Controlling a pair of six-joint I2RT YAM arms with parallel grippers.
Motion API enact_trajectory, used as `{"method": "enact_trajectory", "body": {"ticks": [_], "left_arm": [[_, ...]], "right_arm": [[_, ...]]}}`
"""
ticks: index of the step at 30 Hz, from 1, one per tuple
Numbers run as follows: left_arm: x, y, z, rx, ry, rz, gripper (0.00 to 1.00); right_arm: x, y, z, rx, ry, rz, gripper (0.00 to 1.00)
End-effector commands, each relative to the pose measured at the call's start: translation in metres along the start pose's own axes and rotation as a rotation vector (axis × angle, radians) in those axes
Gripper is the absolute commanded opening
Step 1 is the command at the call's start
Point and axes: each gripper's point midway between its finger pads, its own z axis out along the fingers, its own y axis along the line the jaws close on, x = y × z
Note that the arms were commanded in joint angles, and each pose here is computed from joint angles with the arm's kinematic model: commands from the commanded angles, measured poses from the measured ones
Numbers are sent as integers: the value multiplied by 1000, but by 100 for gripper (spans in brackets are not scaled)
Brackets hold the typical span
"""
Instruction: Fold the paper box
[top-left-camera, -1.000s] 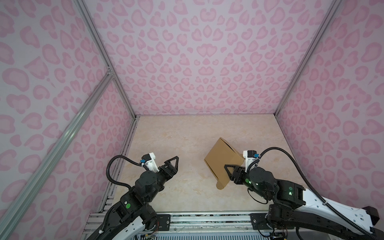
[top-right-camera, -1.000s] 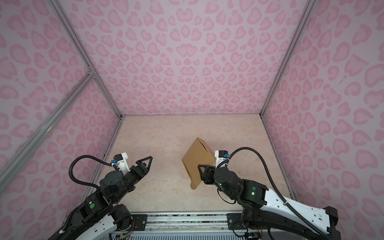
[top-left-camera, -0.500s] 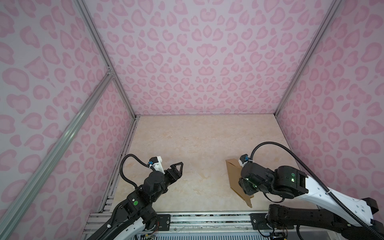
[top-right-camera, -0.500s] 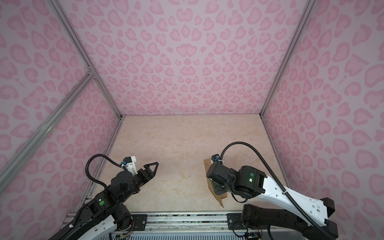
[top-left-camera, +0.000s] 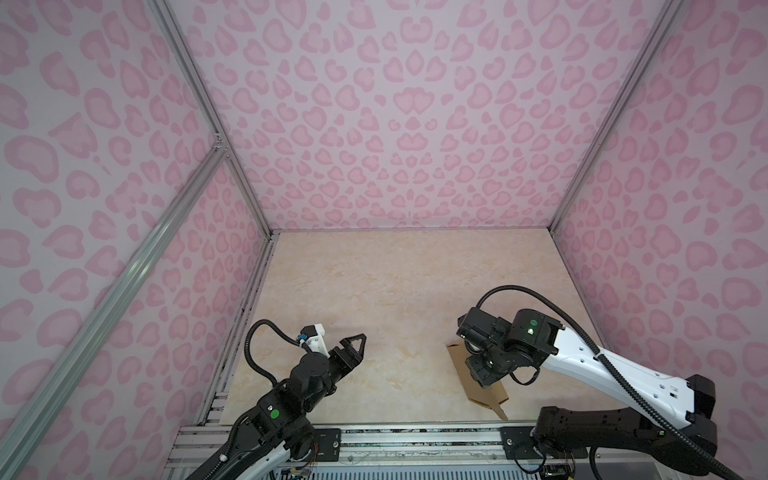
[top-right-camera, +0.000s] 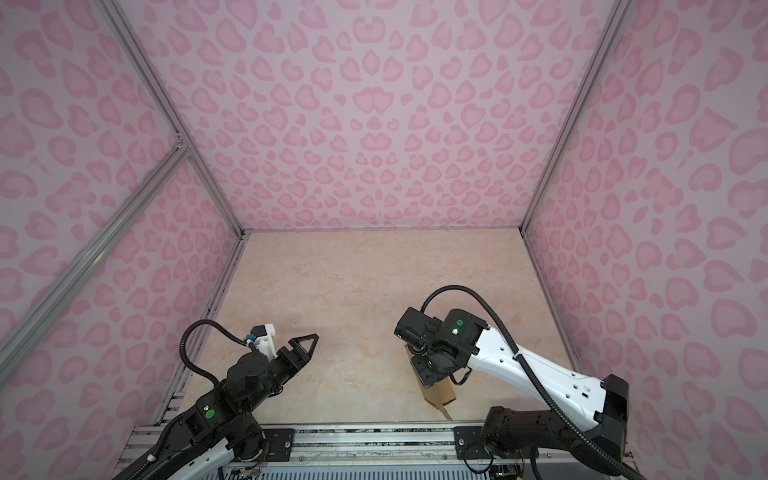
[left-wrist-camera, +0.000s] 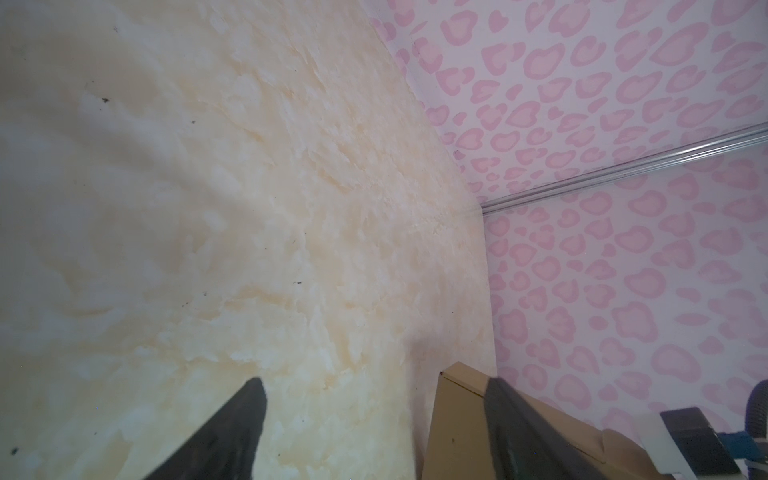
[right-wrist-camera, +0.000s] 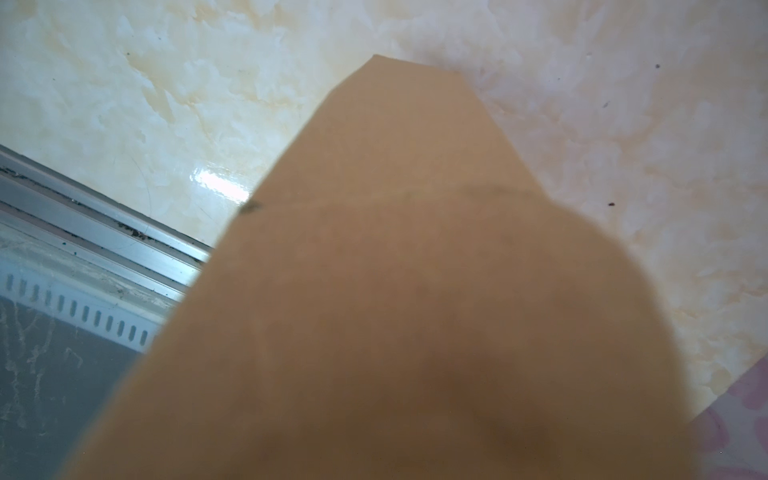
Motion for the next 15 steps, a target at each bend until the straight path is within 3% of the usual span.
{"method": "enact_trajectory", "body": {"ticks": [1, 15], "left_arm": [[1, -4, 2, 34, -1, -39, 85], [8, 8, 8, 5, 18, -52, 85]], "right_arm": [[2, 7, 3, -31, 74, -67, 57], [-5, 15, 18, -51, 159, -102, 60]]}}
